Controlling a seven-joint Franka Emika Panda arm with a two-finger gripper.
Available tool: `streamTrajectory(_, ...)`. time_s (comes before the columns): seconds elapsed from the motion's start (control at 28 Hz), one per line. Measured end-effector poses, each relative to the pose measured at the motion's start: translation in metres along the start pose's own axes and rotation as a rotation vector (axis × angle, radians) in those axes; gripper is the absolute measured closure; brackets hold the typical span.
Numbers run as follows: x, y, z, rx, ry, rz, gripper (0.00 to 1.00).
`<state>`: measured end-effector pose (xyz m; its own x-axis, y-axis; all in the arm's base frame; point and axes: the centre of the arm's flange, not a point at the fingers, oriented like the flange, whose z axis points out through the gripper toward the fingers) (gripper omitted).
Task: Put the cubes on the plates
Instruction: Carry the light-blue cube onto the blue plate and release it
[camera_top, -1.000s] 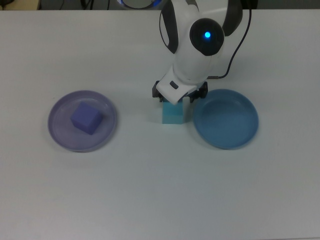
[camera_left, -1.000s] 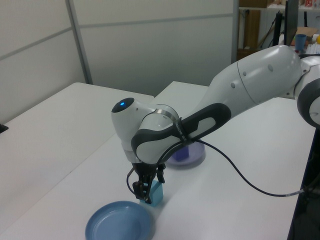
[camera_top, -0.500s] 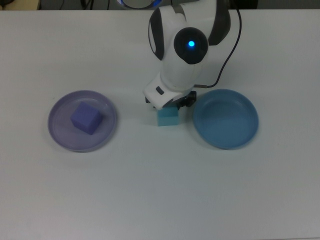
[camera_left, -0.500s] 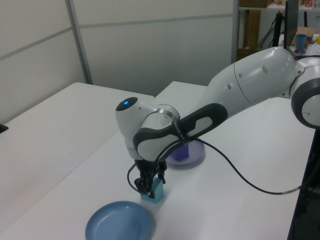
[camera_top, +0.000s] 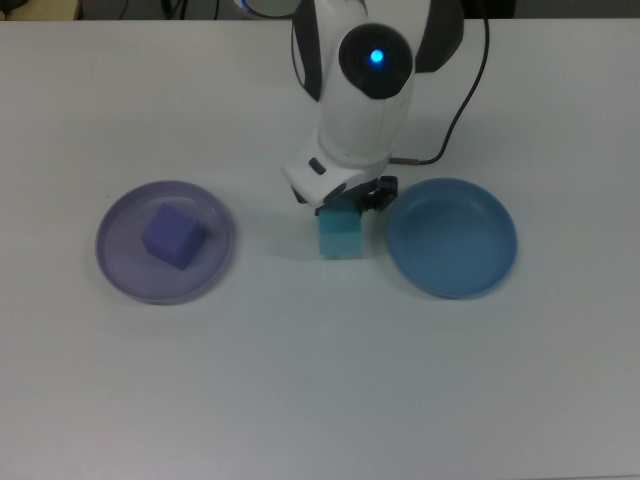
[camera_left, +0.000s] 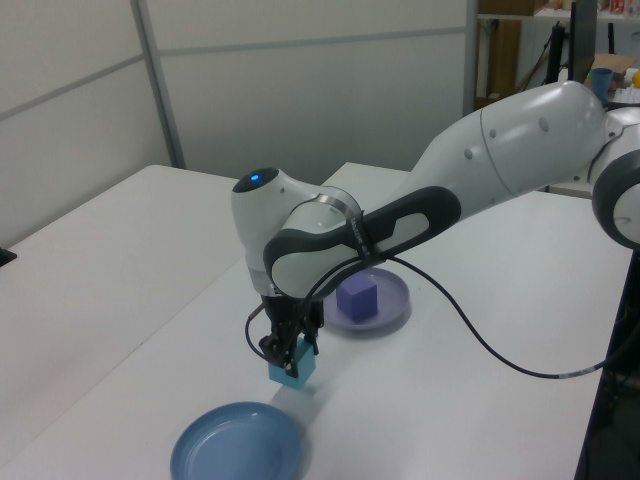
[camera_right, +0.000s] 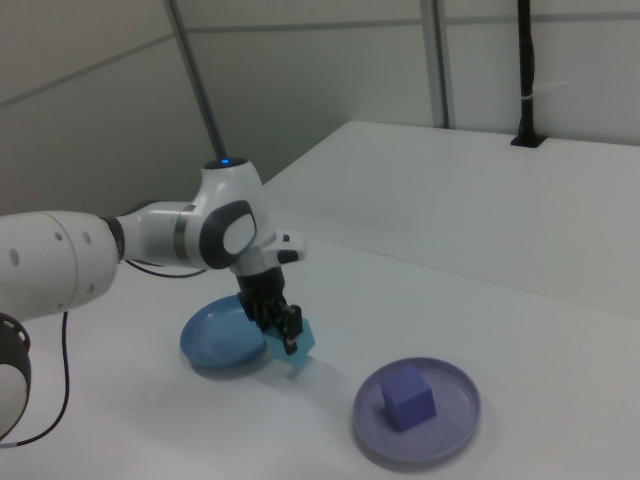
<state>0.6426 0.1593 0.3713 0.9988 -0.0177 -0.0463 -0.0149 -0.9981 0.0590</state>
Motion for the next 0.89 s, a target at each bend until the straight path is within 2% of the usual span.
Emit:
streamTrajectory(0.43, -0.043, -0.116, -0.012, 0.005, 0.019, -0.128, 0.42)
streamTrajectory(0.61, -0.04, -0.124, -0.016, 0.027, 0.068, -0.137, 0.44)
streamTrajectory(0.71, -0.035, -0.123, -0.018, 0.033, 0.091, -0.139, 0.37)
streamTrajectory(0.75, -0.034, -0.122, -0.019, 0.032, 0.095, -0.143, 0.33)
streamTrajectory(0.79, -0.033, -0.121, -0.021, 0.033, 0.098, -0.151, 0.26)
streamTrajectory(0.89, -0.03, -0.12, -0.028, 0.038, 0.112, -0.163, 0.17)
